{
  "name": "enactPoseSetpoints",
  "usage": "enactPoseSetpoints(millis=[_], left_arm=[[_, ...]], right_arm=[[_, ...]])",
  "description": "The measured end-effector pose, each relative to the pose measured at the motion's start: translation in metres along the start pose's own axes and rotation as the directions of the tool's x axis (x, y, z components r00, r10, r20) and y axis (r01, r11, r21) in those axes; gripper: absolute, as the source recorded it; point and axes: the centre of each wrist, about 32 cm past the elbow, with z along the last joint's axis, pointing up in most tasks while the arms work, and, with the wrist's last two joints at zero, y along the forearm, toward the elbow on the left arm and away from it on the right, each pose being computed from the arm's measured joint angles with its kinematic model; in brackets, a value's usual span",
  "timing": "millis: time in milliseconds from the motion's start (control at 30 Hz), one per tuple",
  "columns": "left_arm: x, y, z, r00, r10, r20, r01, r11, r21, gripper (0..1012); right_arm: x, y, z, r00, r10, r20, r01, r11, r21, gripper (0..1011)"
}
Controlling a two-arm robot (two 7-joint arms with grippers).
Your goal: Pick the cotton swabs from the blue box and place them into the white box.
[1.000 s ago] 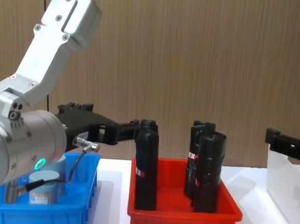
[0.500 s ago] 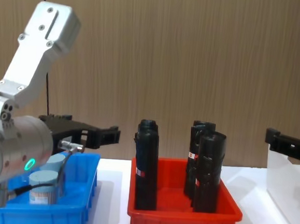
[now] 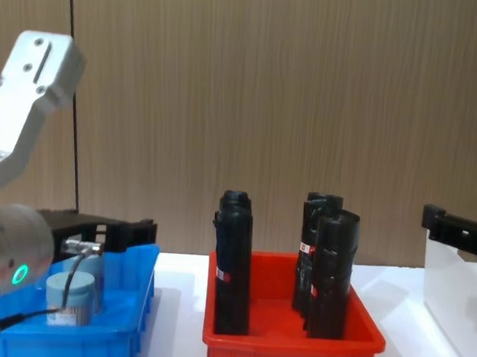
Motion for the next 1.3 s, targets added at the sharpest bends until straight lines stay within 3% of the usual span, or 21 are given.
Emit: enactPoseSetpoints(millis=[267, 467, 1300], left_arm=[[0.0086, -0.0004, -0.0080, 0.9984, 0.034, -0.045, -0.032, 0.9986, 0.042, 1004], [0.0145, -0.0015, -0.0133, 0.9967, 0.054, -0.060, -0.049, 0.9962, 0.071, 1004], [0.0398, -0.0189, -0.0279, 0.9964, 0.064, -0.055, -0.056, 0.9879, 0.145, 1004]], right_arm=[[0.000, 0.000, 0.000, 1.000, 0.000, 0.000, 0.000, 1.000, 0.000, 1002], [0.000, 0.000, 0.000, 1.000, 0.000, 0.000, 0.000, 1.000, 0.000, 1002], [0.000, 0.000, 0.000, 1.000, 0.000, 0.000, 0.000, 1.000, 0.000, 1002]])
